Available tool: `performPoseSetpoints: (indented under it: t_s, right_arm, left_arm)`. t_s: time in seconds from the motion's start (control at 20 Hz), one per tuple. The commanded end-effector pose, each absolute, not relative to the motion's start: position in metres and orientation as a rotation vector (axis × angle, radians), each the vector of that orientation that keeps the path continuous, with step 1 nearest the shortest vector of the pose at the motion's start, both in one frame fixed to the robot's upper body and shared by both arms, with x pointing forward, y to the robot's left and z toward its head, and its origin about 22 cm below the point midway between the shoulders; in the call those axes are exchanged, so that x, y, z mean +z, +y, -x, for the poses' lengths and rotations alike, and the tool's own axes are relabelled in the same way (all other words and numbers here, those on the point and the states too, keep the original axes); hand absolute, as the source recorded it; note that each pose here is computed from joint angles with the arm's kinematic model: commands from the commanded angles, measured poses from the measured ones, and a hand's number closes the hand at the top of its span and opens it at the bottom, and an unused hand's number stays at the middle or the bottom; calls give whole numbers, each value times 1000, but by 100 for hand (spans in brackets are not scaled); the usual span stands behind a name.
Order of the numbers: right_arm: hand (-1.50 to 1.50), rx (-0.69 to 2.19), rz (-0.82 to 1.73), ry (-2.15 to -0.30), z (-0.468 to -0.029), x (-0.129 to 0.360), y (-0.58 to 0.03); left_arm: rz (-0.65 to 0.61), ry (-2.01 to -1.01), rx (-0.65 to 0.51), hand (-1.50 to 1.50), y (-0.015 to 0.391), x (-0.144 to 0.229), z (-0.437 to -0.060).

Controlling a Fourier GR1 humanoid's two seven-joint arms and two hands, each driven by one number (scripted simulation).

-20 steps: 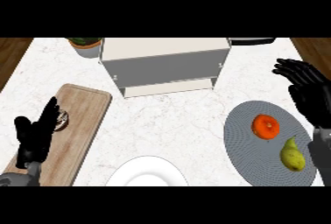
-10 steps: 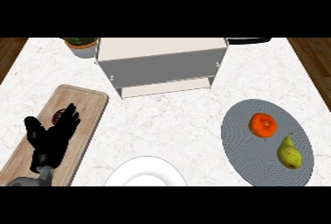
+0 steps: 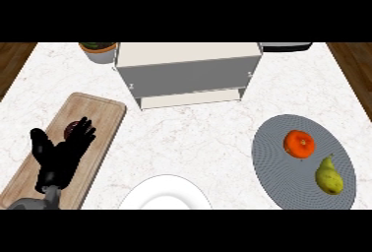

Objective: Pick the squash from the placemat and place it in the tiered shelf

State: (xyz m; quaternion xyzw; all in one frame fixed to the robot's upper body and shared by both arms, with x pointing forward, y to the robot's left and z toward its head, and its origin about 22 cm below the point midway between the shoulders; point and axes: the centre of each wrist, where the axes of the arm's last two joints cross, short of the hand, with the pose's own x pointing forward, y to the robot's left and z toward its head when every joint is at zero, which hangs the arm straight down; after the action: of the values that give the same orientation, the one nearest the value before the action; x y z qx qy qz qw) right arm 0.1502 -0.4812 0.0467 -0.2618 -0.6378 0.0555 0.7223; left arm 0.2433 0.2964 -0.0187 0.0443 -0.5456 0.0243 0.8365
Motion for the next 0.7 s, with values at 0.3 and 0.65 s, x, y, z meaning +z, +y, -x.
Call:
performPoseSetpoints:
  t_s: [0.3, 0.65]
  right_arm:
    - [-150, 284, 586, -1187, -187, 129, -408]
    - [-150, 253, 745, -1049, -232, 133, -371]
  left_arm:
    - [-87, -1101, 57, 0, 294, -21, -250]
    - [-93, -1106, 19, 0, 292, -26, -257]
